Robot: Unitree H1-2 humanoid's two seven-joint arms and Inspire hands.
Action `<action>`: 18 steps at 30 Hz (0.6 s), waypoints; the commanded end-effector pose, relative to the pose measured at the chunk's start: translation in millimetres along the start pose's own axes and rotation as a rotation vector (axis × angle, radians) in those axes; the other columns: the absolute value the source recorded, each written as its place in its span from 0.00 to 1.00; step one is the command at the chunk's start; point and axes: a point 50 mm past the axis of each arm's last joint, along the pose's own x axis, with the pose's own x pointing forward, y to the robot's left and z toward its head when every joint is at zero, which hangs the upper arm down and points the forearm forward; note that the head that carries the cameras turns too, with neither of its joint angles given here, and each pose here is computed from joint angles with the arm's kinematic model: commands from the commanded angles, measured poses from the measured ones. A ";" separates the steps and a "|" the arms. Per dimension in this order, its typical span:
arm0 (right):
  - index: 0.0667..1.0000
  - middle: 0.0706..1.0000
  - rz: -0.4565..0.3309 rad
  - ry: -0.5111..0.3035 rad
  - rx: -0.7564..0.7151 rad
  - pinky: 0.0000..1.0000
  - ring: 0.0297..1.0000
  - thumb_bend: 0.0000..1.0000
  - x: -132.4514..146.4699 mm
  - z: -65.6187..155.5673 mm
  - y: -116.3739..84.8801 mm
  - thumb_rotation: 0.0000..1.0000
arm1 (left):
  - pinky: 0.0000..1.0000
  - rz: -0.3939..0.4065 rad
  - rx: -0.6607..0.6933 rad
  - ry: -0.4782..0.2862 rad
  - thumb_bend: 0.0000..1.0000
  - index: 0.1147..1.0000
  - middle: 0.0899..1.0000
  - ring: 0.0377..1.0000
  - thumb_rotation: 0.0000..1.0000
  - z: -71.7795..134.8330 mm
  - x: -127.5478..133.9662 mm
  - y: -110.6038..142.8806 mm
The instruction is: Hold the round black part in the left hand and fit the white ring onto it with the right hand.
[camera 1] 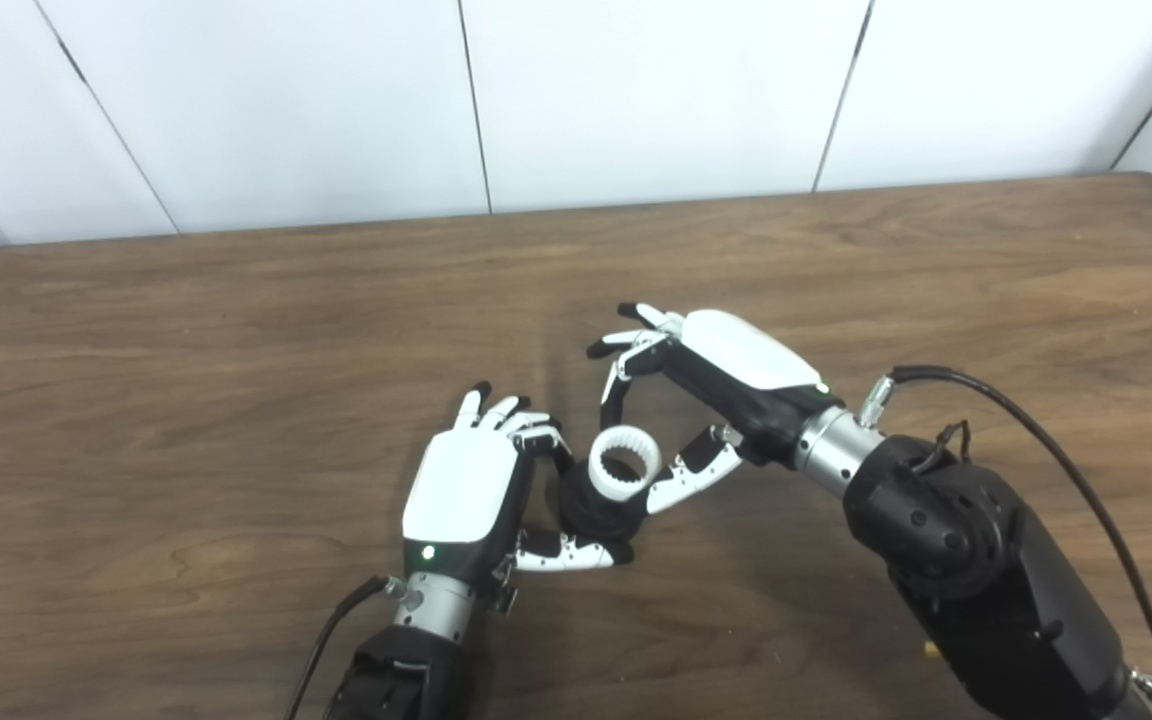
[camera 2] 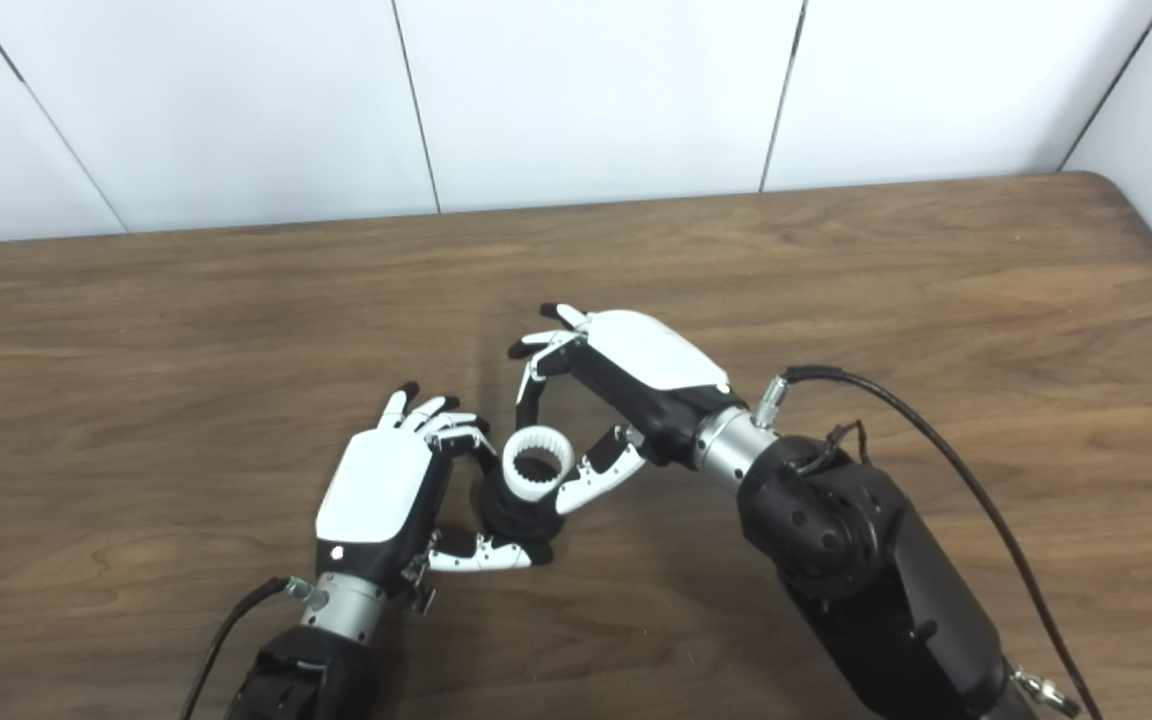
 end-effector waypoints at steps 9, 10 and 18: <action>0.45 0.85 -0.028 -0.064 -0.038 1.00 1.00 0.52 4.2 13.4 -6.9 0.14 | 1.00 -0.040 0.010 -0.005 0.53 0.41 0.73 0.87 0.06 3.3 1.1 -8.0; 0.45 0.85 -0.026 -0.062 -0.036 1.00 1.00 0.52 4.3 13.1 -6.2 0.14 | 1.00 -0.039 0.010 -0.005 0.53 0.41 0.73 0.87 0.06 3.7 1.1 -7.7; 0.44 0.84 -0.020 -0.064 -0.040 1.00 1.00 0.52 6.4 11.4 -2.8 0.14 | 1.00 -0.042 0.003 -0.006 0.53 0.41 0.74 0.87 0.06 5.7 1.2 -6.7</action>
